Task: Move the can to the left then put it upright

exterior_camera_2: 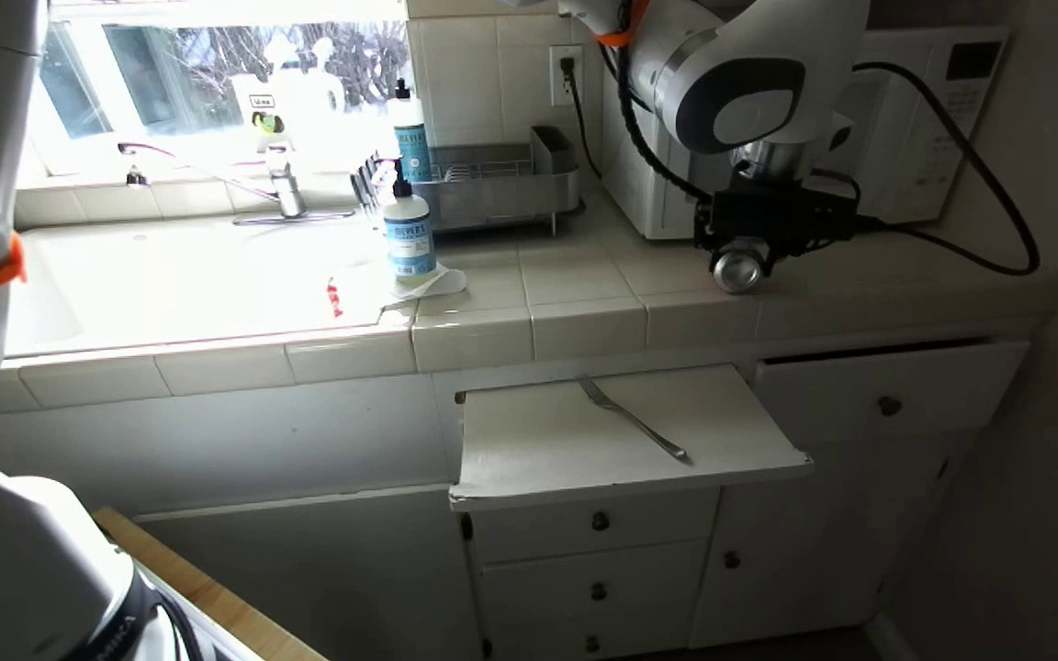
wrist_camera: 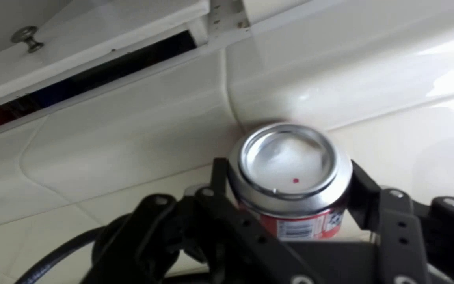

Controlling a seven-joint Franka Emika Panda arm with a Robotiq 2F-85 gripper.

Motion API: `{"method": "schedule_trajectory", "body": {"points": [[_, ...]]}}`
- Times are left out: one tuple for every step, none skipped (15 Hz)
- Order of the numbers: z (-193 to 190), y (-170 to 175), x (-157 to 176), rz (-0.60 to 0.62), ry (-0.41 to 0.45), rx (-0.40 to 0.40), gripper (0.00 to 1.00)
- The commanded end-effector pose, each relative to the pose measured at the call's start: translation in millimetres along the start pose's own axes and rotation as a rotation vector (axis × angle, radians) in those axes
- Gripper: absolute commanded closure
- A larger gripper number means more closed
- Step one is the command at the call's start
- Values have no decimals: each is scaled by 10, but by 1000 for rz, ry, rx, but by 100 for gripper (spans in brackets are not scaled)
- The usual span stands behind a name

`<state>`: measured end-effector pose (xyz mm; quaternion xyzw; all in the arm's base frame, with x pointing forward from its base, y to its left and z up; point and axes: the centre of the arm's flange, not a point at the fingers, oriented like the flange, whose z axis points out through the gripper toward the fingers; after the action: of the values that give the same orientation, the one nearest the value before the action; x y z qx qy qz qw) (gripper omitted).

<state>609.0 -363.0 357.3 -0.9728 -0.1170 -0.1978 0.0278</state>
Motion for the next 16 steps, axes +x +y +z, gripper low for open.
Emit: {"method": "schedule_trajectory", "body": {"points": [[-371, -303, -141, -67, -79, 178, 55], [-458, -359, -152, -96, -95, 232, 55], [-532, -415, -168, -130, -105, 286, 55], [-575, -451, -168, -199, -114, 310, 55], [-625, -501, -167, -246, -126, 325, 55], [-651, -554, -158, -301, -131, 335, 55], [-659, -614, -142, -346, -134, 353, 55], [-653, -684, -112, -388, -130, 374, 55], [-634, -742, -94, -424, -129, 396, 55], [-602, -812, -76, -452, -132, 424, 55], [-548, -901, -75, -467, -145, 456, 55], [-498, -980, -75, -477, -152, 485, 55], [-468, -1038, -40, -463, -129, 489, 55], [-465, -1045, 20, -427, -116, 484, 55], [-448, -944, 45, -448, -129, 475, 30], [-427, -984, 66, -449, -128, 481, 30]]}}
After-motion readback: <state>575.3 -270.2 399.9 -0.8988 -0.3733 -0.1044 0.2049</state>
